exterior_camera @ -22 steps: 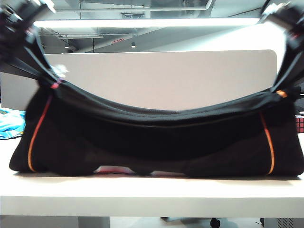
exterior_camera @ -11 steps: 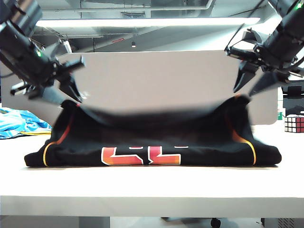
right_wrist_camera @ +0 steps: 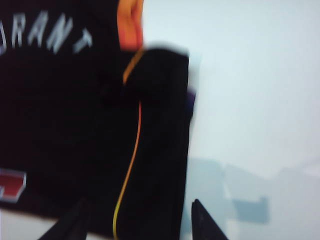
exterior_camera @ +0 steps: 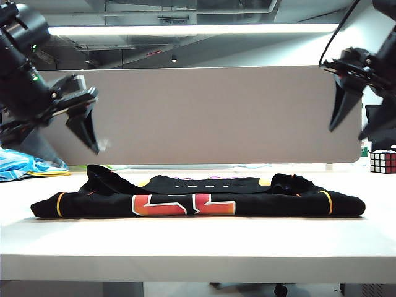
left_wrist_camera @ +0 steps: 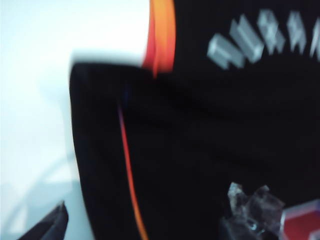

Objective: Fold the bottom side of the basketball jersey horizontally towards the center, about one-third of the way, and then fold the bottom of the basketball jersey up towards the top, creating a neat rectangle.

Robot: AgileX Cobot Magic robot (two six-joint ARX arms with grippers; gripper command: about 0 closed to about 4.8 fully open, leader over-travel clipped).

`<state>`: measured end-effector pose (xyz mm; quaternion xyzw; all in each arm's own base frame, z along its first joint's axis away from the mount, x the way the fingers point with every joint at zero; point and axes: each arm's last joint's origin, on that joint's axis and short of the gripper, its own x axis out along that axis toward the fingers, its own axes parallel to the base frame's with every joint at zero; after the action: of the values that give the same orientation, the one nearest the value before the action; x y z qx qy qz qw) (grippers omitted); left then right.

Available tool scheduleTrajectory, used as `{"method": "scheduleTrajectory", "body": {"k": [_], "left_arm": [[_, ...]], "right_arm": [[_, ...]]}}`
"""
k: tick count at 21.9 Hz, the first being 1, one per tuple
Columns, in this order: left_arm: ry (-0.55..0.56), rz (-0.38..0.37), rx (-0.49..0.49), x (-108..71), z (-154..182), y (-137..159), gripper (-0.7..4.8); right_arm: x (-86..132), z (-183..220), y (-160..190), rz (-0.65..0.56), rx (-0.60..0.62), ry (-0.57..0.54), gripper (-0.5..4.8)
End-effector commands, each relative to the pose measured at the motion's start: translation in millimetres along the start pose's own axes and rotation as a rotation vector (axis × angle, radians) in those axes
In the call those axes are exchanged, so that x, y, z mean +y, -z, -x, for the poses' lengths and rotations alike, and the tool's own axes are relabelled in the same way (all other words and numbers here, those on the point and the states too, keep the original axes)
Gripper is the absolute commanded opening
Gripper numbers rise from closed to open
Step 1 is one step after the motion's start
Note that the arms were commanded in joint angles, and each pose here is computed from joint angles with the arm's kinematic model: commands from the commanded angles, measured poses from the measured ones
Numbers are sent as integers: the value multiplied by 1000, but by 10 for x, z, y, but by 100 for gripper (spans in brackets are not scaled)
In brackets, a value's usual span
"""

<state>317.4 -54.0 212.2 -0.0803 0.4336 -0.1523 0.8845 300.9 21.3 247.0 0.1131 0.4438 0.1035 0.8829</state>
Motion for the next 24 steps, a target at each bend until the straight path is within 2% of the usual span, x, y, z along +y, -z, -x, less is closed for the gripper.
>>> {"method": "scheduleTrajectory", "body": {"k": [1, 5, 6, 8, 13, 20, 22, 23, 24], "left_arm": [[-7, -10, 144, 27, -3, 175, 368], [-13, -11, 212, 57, -37, 306, 368], [-14, -10, 219, 64, -48, 337, 368], [-15, -9, 222, 70, -61, 361, 368], [-15, -3, 237, 96, -147, 387, 368], [20, 31, 329, 146, -337, 501, 365], [55, 36, 328, 136, -337, 498, 306], [76, 38, 326, 130, -337, 496, 245], [116, 43, 327, 119, -336, 496, 126]], "right_arm": [[-21, -53, 173, -27, 103, -54, 279], [-80, -170, 394, -49, 165, -58, 283], [-103, -223, 480, -56, 176, -74, 311], [-125, -278, 532, -66, 175, -77, 328], [-154, -422, 557, -114, 176, -115, 328], [-219, -667, 614, -158, 226, -130, 328], [-221, -687, 616, -157, 226, -129, 323], [-219, -697, 615, -156, 223, -131, 323], [-205, -703, 614, -156, 222, -136, 280]]}}
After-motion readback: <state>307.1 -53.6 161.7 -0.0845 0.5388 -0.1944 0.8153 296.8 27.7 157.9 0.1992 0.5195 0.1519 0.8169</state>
